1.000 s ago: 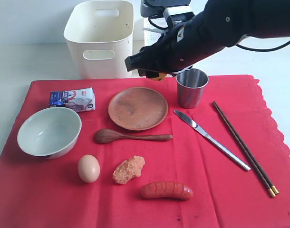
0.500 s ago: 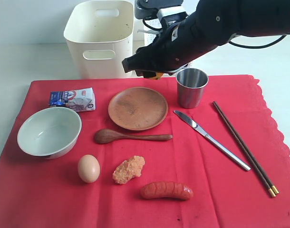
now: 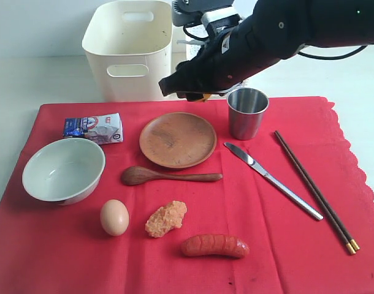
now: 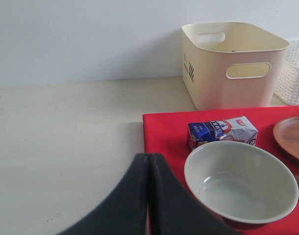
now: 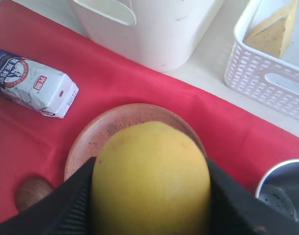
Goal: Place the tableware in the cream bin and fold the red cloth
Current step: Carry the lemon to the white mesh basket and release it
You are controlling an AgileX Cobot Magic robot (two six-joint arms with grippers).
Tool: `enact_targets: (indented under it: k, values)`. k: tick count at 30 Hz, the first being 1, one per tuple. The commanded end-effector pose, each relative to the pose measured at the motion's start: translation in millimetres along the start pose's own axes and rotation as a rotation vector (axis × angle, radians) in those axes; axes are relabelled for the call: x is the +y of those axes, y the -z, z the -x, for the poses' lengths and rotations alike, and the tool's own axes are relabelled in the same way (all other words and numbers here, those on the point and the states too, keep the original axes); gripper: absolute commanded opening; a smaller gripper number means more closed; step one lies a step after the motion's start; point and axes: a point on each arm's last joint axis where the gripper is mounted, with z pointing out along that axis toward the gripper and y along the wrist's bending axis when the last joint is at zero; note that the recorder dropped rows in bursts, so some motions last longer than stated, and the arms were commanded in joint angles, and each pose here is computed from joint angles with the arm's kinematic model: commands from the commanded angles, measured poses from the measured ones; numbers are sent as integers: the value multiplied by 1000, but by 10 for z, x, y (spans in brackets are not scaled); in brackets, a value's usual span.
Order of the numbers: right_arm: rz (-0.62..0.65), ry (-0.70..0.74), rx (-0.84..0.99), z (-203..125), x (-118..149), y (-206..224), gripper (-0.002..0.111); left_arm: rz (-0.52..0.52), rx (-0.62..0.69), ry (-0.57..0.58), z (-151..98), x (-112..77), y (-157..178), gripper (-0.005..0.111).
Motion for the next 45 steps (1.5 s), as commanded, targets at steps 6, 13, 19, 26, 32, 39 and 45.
enact_targets:
  k: [6,13,19,26,32,39,45]
  values:
    - [-13,12,-109,141,-78,27,0,-1,-9,12,7,-2,5,1]
    - [-53,-30,-144,187,-313,41,0,-1,-9,12,7,-2,5,1]
    - [-91,-72,-195,235,-538,68,0,-1,-9,12,7,-2,5,1]
    - [-145,-123,-249,270,-842,108,0,-1,-9,12,7,-2,5,1]
    - [-168,-142,-325,289,-990,8,0,-1,-9,12,7,-2,5,1]
    - [-176,-138,-351,294,-1070,-240,0,-1,-9,12,7,-2,5,1]
    - [-188,-148,-376,503,-1222,-545,0,-1,-9,12,7,-2,5,1]
